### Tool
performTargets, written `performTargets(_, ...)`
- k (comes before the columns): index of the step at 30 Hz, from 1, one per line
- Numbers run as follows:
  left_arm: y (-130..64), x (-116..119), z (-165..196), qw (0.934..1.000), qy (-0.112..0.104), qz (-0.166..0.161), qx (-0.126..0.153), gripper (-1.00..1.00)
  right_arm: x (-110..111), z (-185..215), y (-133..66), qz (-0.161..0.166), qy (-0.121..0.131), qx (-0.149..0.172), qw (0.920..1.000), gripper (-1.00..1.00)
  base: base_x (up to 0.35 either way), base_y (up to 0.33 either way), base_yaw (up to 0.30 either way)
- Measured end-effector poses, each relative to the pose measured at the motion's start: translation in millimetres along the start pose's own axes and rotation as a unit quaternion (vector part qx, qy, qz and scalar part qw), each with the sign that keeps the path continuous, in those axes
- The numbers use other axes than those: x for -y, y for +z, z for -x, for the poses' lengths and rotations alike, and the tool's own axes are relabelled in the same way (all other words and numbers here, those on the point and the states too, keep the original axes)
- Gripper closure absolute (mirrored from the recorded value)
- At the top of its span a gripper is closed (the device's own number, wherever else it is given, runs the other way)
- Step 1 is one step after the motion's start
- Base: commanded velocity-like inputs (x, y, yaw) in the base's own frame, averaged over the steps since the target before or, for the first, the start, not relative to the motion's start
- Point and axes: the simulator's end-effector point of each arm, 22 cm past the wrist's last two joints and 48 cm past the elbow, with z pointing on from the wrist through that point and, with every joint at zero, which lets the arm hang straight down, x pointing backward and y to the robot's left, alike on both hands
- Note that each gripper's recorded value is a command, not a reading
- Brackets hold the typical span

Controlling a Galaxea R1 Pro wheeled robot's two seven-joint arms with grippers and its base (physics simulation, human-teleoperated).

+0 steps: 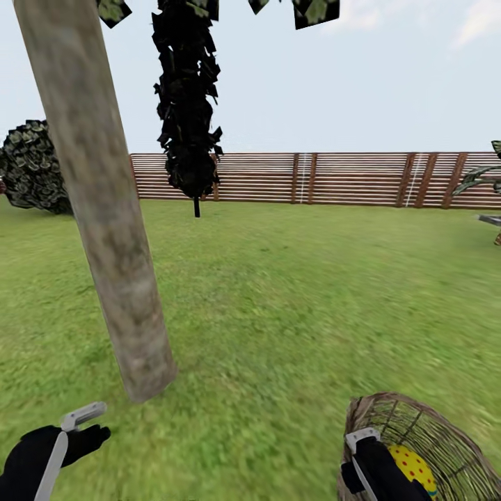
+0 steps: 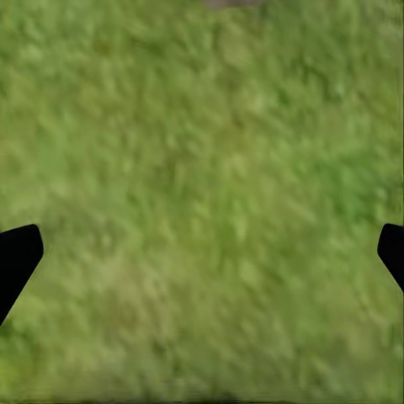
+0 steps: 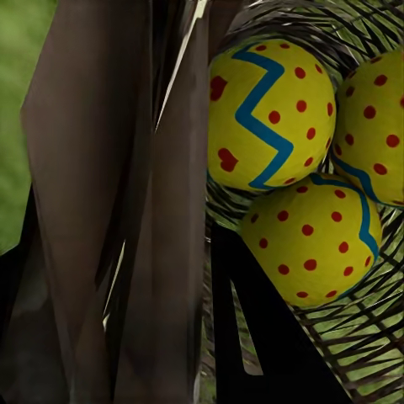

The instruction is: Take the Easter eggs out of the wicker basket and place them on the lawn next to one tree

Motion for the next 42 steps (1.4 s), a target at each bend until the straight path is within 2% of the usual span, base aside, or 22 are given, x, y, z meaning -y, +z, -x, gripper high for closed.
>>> performTargets(24,-37.5,11,29,1.0000,-0.001,-0.006,-0.002,-1.00,10,20,-43.9,0.002,-0.002,0.000,1.0000,1.00,0.000,0.000,0.290)
performTargets(29,-45.4,11,35,1.0000,-0.001,-0.005,-0.002,-1.00,7,25,-53.3,0.003,-0.013,0.001,0.9999,1.00,0.000,0.000,0.290)
performTargets(42,-65.1,15,49,1.0000,-0.001,-0.006,-0.003,-1.00,15,34,-75.9,0.002,-0.014,0.001,0.9999,1.00,0.000,0.000,0.290)
